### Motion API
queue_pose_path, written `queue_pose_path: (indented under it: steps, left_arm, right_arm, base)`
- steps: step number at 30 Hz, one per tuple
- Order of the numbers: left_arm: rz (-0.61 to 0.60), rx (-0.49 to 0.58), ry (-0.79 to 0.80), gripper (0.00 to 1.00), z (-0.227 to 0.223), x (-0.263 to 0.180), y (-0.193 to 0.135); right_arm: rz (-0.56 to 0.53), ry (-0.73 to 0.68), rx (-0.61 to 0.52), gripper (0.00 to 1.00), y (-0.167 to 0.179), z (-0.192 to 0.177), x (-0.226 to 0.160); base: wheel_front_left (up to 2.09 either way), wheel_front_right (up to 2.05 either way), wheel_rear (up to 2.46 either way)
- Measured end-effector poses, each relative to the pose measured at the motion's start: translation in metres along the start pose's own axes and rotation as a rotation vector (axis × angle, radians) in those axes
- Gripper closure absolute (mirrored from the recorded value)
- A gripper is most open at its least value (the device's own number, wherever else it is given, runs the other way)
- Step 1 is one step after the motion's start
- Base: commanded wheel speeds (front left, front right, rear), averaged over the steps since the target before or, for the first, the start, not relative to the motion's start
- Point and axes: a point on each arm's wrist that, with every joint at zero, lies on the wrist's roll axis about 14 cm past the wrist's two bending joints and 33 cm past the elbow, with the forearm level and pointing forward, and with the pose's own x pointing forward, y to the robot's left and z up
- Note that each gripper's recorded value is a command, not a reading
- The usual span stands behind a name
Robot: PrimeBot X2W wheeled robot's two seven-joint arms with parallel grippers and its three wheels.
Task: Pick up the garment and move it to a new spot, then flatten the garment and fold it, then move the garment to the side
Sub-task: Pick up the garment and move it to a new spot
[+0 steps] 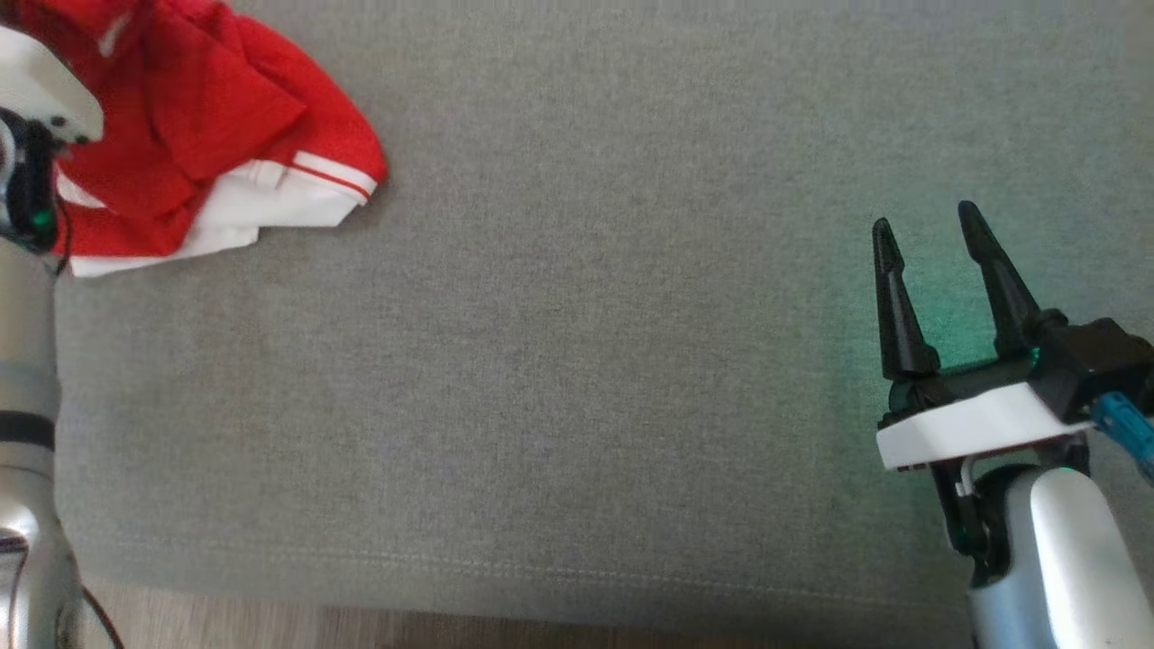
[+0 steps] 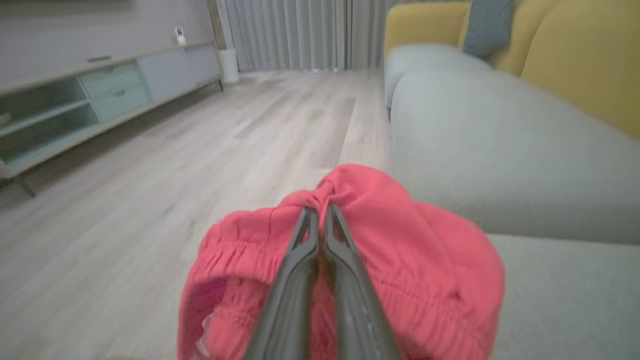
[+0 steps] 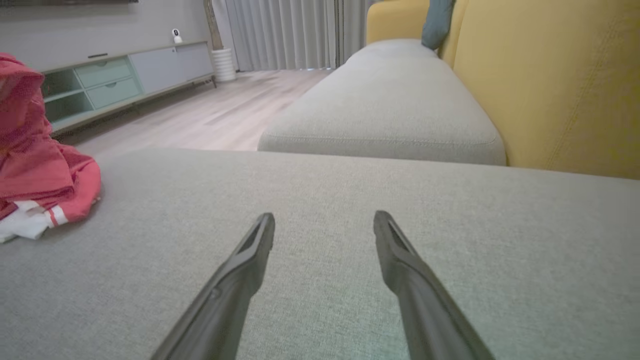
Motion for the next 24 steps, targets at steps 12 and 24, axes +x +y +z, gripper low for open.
queue_pose_path:
  steps: [12, 24]
  left_arm:
    - [-0.085, -0.032, -0.376, 1.0, 0.096, -0.084, -0.031]
    - [-0.452, -0.131, -0.302, 1.0, 0.075, -0.153, -0.171]
  right_arm:
    - [-0.042, -0.1, 0.018, 0.0, -0.002, 0.04, -0.05]
    - [-0.163, -0.155, 0.028, 0.0, -0.032, 0.057, -0.095]
  base:
    - [0.0, 0.0, 0.0]
    - [0.0, 0.0, 0.0]
